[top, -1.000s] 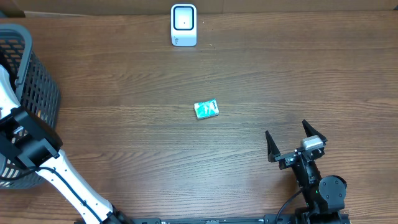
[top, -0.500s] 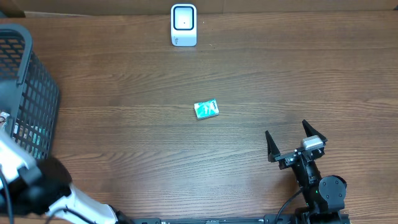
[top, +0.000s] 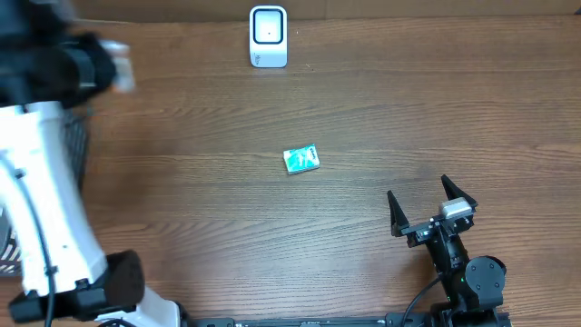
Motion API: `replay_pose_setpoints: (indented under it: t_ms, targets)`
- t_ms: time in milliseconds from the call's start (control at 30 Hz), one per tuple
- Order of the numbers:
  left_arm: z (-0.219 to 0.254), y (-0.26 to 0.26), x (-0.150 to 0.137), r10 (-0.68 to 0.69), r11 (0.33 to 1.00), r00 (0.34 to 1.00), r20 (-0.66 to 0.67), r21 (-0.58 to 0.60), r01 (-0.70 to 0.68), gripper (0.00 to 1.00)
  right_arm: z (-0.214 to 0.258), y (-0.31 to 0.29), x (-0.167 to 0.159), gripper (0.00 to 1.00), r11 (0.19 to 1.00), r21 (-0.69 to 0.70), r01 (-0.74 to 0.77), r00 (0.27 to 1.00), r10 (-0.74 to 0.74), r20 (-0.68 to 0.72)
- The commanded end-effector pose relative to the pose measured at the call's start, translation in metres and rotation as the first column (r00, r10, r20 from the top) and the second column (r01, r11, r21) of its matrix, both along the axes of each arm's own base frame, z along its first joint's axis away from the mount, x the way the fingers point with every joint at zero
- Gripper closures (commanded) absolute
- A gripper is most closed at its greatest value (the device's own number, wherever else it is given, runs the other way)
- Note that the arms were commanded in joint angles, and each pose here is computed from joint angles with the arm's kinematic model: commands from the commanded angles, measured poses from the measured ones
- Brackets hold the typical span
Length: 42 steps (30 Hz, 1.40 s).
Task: Scan the item barcode
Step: 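Carry the Kleenex pack out and set it beside the teal package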
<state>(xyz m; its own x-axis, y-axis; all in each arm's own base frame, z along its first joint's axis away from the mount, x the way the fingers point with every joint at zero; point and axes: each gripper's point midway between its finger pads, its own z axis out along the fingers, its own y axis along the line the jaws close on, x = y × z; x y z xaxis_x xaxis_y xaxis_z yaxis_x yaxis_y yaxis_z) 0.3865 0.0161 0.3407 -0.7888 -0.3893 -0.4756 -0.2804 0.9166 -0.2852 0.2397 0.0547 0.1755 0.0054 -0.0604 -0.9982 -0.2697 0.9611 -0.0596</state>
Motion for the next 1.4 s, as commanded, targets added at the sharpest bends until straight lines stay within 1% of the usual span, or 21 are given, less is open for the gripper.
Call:
replay_pose_setpoints:
  t_ms: [0,100,200,367,400,600,767,800,900,967,1033,1167,1233,1267,1367]
  targets:
    - [-0.044,-0.06,0.006,-0.178,0.98,0.979,-0.099,0.071,0.185,0.96,-0.002,0.0,0.0,0.0,1.0,-0.001,0.003,1.0,-0.003,0.002]
    - [-0.077,-0.104,0.01,-0.255,0.962,0.957,-0.136,0.063,0.265,0.96,-0.002,0.0,0.0,0.0,1.0,-0.001,0.003,1.0,-0.003,0.001]
    - [-0.124,-0.151,0.012,-0.326,0.94,0.929,-0.177,0.044,0.338,0.96,-0.002,0.0,0.0,0.0,1.0,-0.001,0.003,1.0,-0.003,0.001]
    - [-0.188,-0.185,0.008,-0.352,0.928,0.897,-0.268,0.023,0.371,0.96,-0.002,0.0,0.0,0.0,1.0,-0.001,0.003,1.0,-0.003,0.001]
    - [-0.208,-0.195,0.007,-0.36,0.925,0.886,-0.291,0.011,0.38,0.96,-0.002,0.0,0.0,0.0,1.0,-0.001,0.003,1.0,-0.003,0.002]
    - [-0.261,-0.207,0.004,-0.358,0.92,0.847,-0.392,0.009,0.392,0.96,-0.002,0.0,0.0,0.0,1.0,-0.001,0.003,1.0,-0.003,0.002]
    - [-0.284,-0.205,0.002,-0.34,0.923,0.829,-0.444,0.01,0.384,0.96,-0.002,0.0,0.0,0.0,1.0,-0.001,0.003,1.0,-0.003,0.002]
    - [-0.287,-0.205,0.001,-0.339,0.923,0.825,-0.451,0.009,0.385,0.93,-0.002,0.0,0.0,0.0,1.0,-0.001,0.003,1.0,-0.003,0.002]
    - [-0.291,-0.206,-0.001,-0.34,0.921,0.819,-0.463,0.01,0.389,0.77,-0.002,0.0,0.0,0.0,1.0,-0.001,0.003,1.0,-0.003,0.002]
    - [-0.291,-0.206,-0.003,-0.342,0.92,0.816,-0.467,0.01,0.392,0.64,-0.002,0.0,0.0,0.0,1.0,-0.001,0.003,1.0,-0.003,0.002]
    - [-0.291,-0.206,-0.005,-0.343,0.92,0.811,-0.473,0.006,0.393,0.58,-0.002,0.0,0.0,0.0,1.0,-0.001,0.003,1.0,-0.003,0.001]
    - [-0.291,-0.205,-0.009,-0.341,0.92,0.802,-0.491,0.003,0.393,0.57,-0.002,0.0,0.0,0.0,1.0,-0.001,0.003,1.0,-0.003,0.002]
    - [-0.291,-0.204,-0.011,-0.339,0.92,0.798,-0.498,0.003,0.393,0.58,-0.002,0.0,0.0,0.0,1.0,-0.001,0.003,1.0,-0.003,0.002]
    - [-0.291,-0.204,-0.012,-0.339,0.92,0.798,-0.499,0.003,0.393,0.61,-0.002,0.0,0.0,0.0,1.0,-0.001,0.003,1.0,-0.003,0.001]
    - [-0.284,-0.202,-0.01,-0.337,0.921,0.802,-0.493,0.004,0.39,0.62,-0.002,0.0,0.0,0.0,1.0,-0.001,0.003,1.0,-0.003,0.002]
